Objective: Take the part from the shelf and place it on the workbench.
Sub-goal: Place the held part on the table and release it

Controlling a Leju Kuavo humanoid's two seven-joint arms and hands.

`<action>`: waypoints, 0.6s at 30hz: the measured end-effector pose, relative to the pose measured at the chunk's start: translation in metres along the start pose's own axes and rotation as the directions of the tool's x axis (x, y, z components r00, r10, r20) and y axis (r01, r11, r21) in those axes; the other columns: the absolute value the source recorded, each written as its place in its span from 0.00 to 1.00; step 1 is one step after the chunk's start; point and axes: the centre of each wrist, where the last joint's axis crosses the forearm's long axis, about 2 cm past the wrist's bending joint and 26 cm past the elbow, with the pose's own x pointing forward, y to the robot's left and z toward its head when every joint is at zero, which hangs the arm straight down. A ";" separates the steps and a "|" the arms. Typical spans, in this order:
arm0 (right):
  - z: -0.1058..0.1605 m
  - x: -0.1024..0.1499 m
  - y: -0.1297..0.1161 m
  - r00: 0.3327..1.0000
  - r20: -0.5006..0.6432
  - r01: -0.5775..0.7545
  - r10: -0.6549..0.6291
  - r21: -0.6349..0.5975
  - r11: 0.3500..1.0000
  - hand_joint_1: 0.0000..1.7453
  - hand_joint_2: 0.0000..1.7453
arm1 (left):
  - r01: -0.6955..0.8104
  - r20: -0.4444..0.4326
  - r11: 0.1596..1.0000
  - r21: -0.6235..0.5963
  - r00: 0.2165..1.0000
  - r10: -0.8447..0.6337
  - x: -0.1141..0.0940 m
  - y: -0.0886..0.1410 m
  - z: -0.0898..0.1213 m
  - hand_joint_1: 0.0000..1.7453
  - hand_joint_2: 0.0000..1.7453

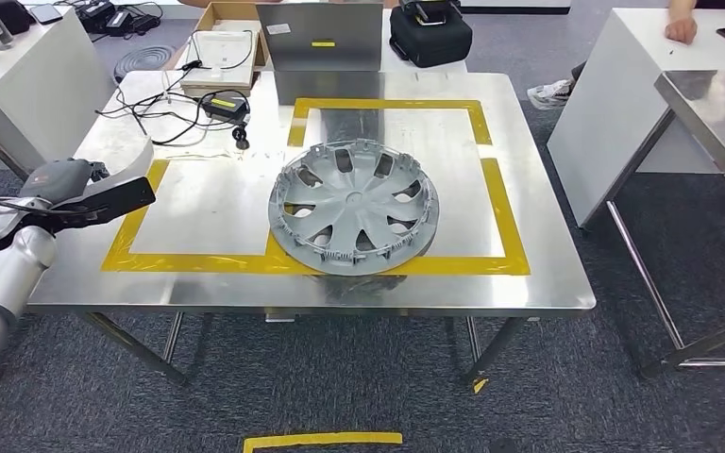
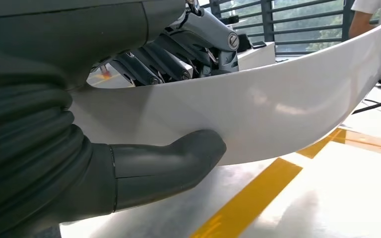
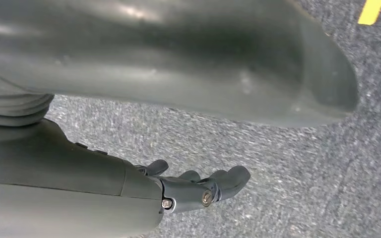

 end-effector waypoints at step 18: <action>0.000 0.001 0.003 1.000 -0.006 0.005 -0.005 0.008 1.000 0.00 0.00 | -0.019 0.056 0.999 0.048 0.998 0.016 -0.004 -0.013 0.004 0.98 1.00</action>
